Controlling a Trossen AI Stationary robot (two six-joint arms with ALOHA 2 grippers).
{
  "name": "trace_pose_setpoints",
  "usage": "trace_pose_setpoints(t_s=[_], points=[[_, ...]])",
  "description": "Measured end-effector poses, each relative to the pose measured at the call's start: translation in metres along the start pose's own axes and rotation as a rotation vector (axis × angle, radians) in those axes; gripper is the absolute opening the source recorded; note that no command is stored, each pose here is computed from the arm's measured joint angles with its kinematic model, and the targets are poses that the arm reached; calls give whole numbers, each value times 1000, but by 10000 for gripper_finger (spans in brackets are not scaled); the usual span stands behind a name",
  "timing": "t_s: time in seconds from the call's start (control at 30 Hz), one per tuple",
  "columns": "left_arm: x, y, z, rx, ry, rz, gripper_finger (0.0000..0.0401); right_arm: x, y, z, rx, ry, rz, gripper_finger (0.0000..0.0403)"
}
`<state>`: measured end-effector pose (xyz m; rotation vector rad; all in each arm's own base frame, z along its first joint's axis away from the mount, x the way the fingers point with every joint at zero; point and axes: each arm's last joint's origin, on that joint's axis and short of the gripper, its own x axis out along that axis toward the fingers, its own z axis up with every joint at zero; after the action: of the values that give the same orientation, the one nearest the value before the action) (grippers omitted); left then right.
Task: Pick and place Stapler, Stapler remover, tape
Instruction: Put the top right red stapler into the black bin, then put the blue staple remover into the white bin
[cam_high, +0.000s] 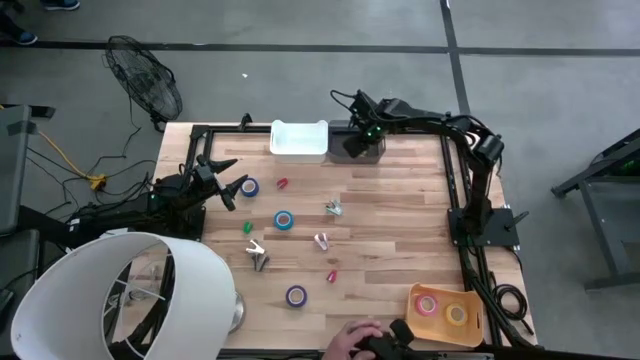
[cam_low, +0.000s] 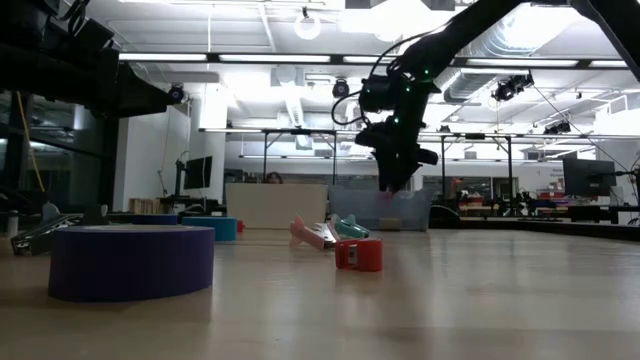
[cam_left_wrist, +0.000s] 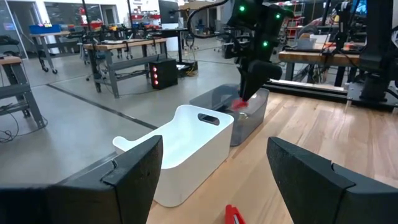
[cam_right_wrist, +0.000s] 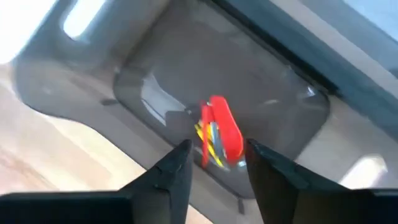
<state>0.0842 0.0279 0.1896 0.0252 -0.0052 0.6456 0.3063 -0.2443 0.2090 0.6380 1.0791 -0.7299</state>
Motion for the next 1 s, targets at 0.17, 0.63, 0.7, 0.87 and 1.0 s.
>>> trace_pose_setpoints(t_s=[0.17,0.63,0.7,0.87,1.0], points=[[0,0,0,0,1,0,285,0,7,2,-18,-21,66,175],[0,0,0,0,0,0,285,-11,58,-16,-349,-7,259,200],[0,0,0,0,0,0,285,-12,66,-19,-360,-6,268,200],[0,0,0,0,0,0,285,-13,83,-28,-390,15,272,201],[0,0,0,0,0,0,285,-14,94,-39,-449,40,220,202]])
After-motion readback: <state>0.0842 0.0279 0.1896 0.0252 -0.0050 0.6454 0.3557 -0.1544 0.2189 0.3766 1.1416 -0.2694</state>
